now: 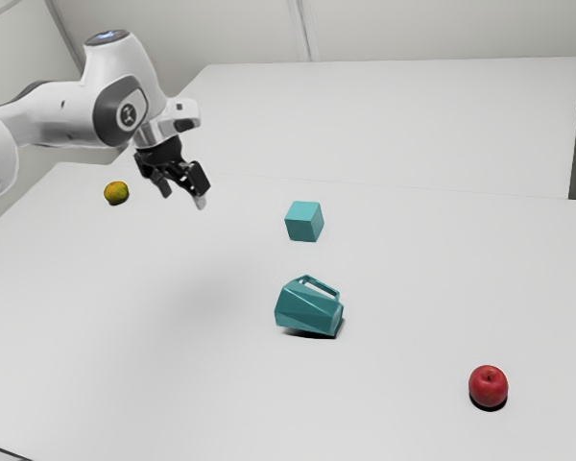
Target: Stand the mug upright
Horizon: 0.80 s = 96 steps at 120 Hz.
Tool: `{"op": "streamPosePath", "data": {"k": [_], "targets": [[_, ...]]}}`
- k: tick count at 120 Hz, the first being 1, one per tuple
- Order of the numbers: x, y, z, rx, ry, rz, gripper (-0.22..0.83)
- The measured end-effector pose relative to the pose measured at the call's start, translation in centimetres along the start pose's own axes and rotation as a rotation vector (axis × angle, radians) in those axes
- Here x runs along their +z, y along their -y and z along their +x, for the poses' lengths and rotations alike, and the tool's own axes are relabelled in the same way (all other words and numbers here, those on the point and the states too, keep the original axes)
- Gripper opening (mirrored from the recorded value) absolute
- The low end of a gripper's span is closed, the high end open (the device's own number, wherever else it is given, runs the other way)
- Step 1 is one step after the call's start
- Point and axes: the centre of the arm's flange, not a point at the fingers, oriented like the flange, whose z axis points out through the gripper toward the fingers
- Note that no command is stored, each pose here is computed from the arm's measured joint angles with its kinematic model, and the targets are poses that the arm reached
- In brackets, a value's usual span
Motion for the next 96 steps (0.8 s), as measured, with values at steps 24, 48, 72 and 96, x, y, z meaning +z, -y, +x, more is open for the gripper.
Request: {"op": "streamPosePath", "data": {"k": [24,48,72,96], "targets": [[0.5,0.3,-2.4,-0.065,-0.008,-0.085,0.62],[5.9,0.2,-5.4,-0.248,0.074,-0.372,0.62],[10.5,-0.9,-6.6,-0.336,0.15,-0.531,0.62],[13.0,-4.6,-6.5,-0.299,0.194,-0.62,0.61]]}}
